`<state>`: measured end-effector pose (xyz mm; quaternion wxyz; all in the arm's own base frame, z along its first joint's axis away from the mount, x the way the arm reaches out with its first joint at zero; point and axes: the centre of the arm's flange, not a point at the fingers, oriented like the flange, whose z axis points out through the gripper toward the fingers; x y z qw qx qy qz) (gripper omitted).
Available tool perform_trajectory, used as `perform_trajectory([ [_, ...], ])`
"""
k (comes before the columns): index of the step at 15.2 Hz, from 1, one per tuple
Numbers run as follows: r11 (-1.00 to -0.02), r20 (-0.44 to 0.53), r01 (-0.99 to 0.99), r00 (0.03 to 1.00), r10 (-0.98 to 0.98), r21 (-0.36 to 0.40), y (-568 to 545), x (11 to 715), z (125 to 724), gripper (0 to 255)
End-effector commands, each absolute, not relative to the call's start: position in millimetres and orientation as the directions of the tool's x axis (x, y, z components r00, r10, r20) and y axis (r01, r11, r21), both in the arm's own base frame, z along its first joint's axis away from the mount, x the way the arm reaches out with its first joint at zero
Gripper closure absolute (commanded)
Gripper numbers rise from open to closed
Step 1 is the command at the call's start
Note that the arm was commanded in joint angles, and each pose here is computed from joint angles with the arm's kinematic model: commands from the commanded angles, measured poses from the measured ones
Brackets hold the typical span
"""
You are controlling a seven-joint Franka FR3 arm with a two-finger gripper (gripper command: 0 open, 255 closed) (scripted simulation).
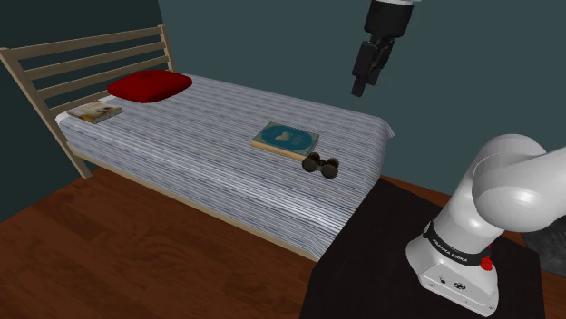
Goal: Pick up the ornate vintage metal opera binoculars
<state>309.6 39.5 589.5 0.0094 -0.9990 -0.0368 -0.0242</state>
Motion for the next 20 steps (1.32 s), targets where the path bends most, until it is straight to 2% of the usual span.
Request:
perform_trajectory([
  [1,-0.997,0.049,0.074,0.996,0.073,-0.017,39.5,309.6,589.5,0],
  [10,-0.973,0.018,-0.23,0.973,-0.23,0.018,17.1,388.9,501.6,0],
  [20,-0.839,-0.003,-0.54,0.841,-0.541,0.065,-37.0,460.5,402.4,0],
])
